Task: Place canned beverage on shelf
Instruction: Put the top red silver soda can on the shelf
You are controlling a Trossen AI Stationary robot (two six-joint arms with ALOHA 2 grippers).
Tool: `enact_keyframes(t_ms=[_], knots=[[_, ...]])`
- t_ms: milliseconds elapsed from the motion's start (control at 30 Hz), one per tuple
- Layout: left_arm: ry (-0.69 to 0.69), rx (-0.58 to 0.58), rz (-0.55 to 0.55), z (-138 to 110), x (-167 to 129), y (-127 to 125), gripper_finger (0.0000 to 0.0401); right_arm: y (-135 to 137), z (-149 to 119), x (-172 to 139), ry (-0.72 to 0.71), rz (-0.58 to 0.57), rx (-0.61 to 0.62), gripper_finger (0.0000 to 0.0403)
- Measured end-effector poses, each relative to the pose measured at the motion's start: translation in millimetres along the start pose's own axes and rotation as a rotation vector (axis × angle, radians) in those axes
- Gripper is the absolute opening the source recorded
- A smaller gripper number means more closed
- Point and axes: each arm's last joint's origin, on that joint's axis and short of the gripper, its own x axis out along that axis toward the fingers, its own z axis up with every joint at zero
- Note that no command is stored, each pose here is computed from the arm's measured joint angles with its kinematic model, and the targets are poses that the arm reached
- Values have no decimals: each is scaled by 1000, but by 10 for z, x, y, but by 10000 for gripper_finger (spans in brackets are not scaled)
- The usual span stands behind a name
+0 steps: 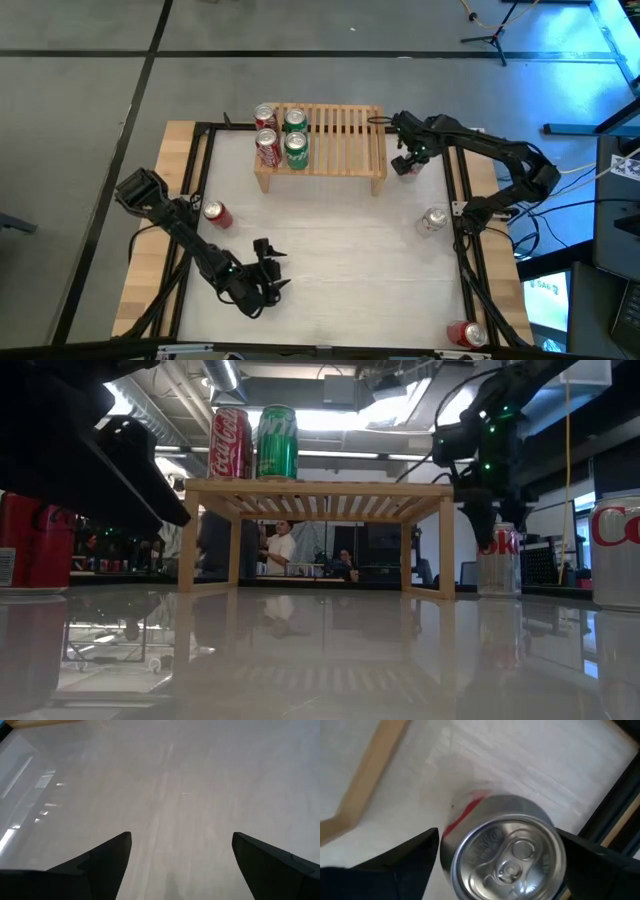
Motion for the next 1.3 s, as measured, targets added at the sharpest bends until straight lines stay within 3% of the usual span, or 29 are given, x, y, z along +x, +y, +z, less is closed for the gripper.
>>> enact_keyframes(t_ms=[200, 433, 567, 1000, 1300], knots=[[-5, -2, 0, 1, -3, -5, 337, 0, -5, 4, 14, -4, -6, 287], [-5, -2, 0, 2, -2, -4, 337, -17, -7, -127, 56, -14, -32, 286], [-5, -3, 0, 2, -2, -4, 337, -29, -14, -384, 40, -15, -31, 286], [2, -10, -22, 7, -1, -13, 337, 191, -103, -1571, -193, 60, -65, 286], [2, -11, -23, 7, -1, -14, 337, 354, -188, -1973, -355, 122, -126, 286]])
